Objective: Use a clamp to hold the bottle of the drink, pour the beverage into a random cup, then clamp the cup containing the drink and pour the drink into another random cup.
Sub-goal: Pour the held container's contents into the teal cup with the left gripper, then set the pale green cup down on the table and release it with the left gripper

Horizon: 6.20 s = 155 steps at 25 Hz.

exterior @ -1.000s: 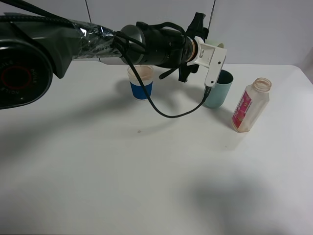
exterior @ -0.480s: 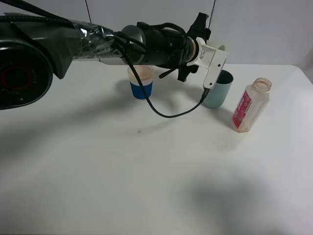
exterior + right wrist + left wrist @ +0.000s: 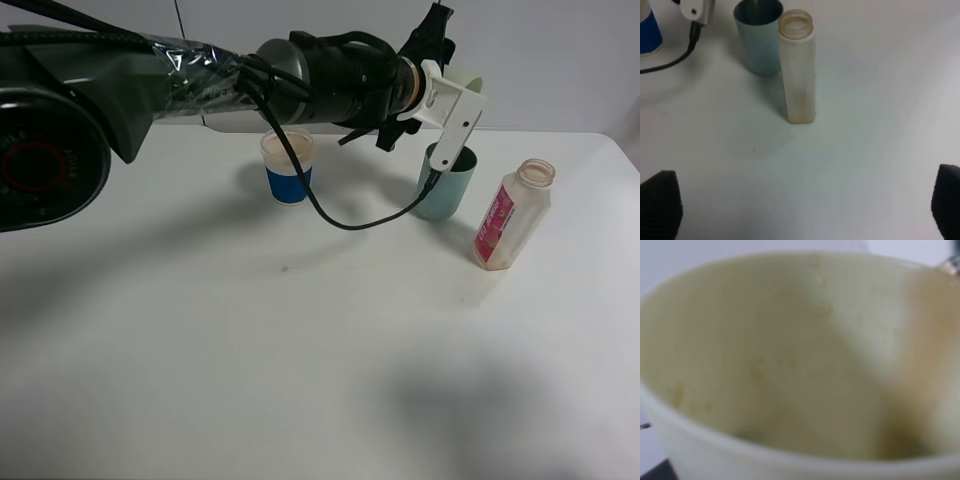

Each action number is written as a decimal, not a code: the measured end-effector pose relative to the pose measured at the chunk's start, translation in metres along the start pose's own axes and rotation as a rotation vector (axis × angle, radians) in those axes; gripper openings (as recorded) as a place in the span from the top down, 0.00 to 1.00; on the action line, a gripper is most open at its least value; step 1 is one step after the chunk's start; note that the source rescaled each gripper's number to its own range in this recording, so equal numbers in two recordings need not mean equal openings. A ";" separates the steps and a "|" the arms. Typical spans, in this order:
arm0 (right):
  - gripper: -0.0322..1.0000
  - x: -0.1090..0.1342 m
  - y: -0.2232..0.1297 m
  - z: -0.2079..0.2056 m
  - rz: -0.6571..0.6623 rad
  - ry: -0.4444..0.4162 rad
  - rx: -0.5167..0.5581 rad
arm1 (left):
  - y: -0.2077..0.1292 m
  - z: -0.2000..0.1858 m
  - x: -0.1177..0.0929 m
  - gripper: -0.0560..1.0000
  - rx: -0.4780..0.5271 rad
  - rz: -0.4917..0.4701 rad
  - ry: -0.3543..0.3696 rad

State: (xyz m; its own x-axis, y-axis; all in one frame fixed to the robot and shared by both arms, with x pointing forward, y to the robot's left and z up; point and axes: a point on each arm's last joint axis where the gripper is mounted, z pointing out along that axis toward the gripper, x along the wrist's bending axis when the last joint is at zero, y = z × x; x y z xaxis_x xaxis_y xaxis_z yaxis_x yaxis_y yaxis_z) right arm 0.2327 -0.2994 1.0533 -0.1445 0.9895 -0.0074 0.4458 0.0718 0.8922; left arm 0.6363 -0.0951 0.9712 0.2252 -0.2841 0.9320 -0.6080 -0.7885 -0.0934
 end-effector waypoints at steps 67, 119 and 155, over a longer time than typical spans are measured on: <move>0.00 0.000 0.000 0.000 0.000 0.000 0.000 | -0.039 -0.006 0.012 0.92 0.008 -0.925 -0.051; 0.00 0.000 0.000 0.000 0.000 0.000 0.000 | -0.038 -0.141 -0.120 0.92 -0.193 -1.618 0.199; 0.00 0.000 0.000 0.000 0.000 0.000 0.000 | -0.032 -0.144 -0.205 0.92 -0.127 -1.637 0.093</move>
State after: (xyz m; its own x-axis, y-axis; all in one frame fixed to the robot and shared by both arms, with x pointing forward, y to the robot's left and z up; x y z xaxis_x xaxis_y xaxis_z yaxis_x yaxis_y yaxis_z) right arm 0.2327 -0.2994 1.0533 -0.1445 0.9895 -0.0074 0.4458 0.0718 0.8922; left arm 0.5000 0.0668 0.8335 0.6110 0.7914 0.0209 0.1607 -0.1498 0.9756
